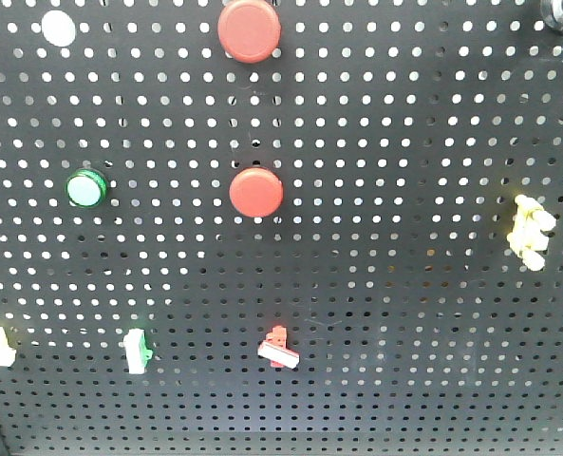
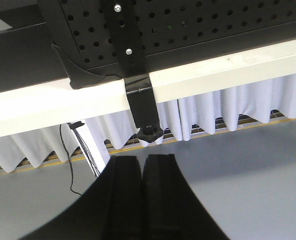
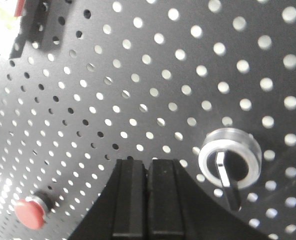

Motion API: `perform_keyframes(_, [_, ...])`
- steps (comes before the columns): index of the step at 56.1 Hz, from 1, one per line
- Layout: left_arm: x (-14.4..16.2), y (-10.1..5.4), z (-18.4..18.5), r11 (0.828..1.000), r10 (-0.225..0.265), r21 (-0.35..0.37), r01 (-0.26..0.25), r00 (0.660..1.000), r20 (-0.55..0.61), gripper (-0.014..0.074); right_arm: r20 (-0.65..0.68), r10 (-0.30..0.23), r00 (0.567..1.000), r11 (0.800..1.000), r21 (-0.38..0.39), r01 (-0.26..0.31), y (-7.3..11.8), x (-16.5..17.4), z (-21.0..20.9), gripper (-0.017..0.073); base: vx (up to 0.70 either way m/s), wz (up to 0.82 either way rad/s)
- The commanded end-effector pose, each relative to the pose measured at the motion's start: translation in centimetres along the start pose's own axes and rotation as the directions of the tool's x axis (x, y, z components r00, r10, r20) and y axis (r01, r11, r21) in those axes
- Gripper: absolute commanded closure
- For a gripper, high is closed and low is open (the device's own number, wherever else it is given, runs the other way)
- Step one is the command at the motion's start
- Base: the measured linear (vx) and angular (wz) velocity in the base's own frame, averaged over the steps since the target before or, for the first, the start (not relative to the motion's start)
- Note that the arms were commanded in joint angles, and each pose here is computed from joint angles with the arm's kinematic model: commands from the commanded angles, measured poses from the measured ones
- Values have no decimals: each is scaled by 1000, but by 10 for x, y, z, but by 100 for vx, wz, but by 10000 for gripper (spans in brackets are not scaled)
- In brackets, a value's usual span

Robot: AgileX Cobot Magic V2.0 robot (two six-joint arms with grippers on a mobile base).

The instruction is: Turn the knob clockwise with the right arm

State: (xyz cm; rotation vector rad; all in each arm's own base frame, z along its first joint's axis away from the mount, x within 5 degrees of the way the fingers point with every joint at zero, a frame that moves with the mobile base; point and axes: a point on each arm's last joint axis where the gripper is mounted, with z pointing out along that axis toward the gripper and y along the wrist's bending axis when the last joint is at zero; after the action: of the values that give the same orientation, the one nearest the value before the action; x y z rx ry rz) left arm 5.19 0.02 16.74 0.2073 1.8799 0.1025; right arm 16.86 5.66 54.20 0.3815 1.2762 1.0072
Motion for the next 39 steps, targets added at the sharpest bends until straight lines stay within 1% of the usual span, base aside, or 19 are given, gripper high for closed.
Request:
perform_keyframes(1, [-5,0,0,1000,-11,-1,11,997,80,600,106,-213,971,971,-84,222,20,-18,-17,568,0,0])
perform_keyframes(3, [-5,0,0,1000,-11,-1,11,997,80,600,118,-309,944,946,-59,317,21,-21,-23,568,0,0])
perform_keyframes(5, [-5,0,0,1000,-11,-1,11,997,80,600,125,-409,904,909,-26,415,21,-24,-28,568,0,0])
perform_keyframes(7, [-5,0,0,1000,-11,-1,11,997,80,600,131,-526,840,849,19,528,22,-29,-37,568,0,0])
perform_keyframes(8, [-5,0,0,1000,-11,-1,11,997,80,600,129,-561,818,827,38,561,22,-30,-41,568,0,0])
perform_keyframes(9, [-5,0,0,1000,-11,-1,11,997,80,600,120,-608,784,793,67,605,22,-33,-46,568,0,0])
perform_keyframes(10, [-5,0,0,1000,-11,-1,11,997,80,600,112,-637,763,771,86,631,22,-34,-49,568,0,0])
perform_keyframes(12, [-5,0,0,1000,-11,-1,11,997,80,600,75,-711,699,702,145,698,19,-39,-60,568,0,0])
perform_keyframes(15, [-5,0,0,1000,-11,-1,11,997,80,600,13,-772,636,624,206,753,16,-43,-74,568,0,0])
perform_keyframes(16, [-5,0,0,1000,-11,-1,11,997,80,600,-25,-793,609,589,227,776,13,-44,-78,568,0,0])
perform_keyframes(17, [-5,0,0,1000,-11,-1,11,997,80,600,-73,-816,574,542,249,803,10,-45,-84,568,0,0])
perform_keyframes(18, [-5,0,0,1000,-11,-1,11,997,80,600,-81,-819,568,534,252,807,10,-45,-87,568,0,0])
perform_keyframes(19, [-5,0,0,1000,-11,-1,11,997,80,600,-116,-829,548,507,260,822,8,-45,-92,568,0,0])
perform_keyframes(21, [-5,0,0,1000,-11,-1,11,997,80,600,-160,-842,515,467,261,845,5,-44,-99,568,0,0])
perform_keyframes(23, [-5,0,0,1000,-11,-1,11,997,80,600,-188,-853,487,438,249,864,2,-42,-107,568,0,0])
perform_keyframes(25, [-5,0,0,1000,-11,-1,11,997,80,600,-201,-859,470,425,231,875,-2,-38,-114,568,0,0])
perform_keyframes(26, [-5,0,0,1000,-11,-1,11,997,80,600,-212,-866,453,409,219,886,-5,-35,-116,568,0,0])
perform_keyframes(35, [-5,0,0,1000,-11,-1,11,997,80,600,-193,-899,393,366,162,917,-23,-15,-148,568,0,0])
perform_keyframes(39, [-5,0,0,1000,-11,-1,11,997,80,600,-194,-904,381,356,151,922,-32,-6,-155,568,0,0])
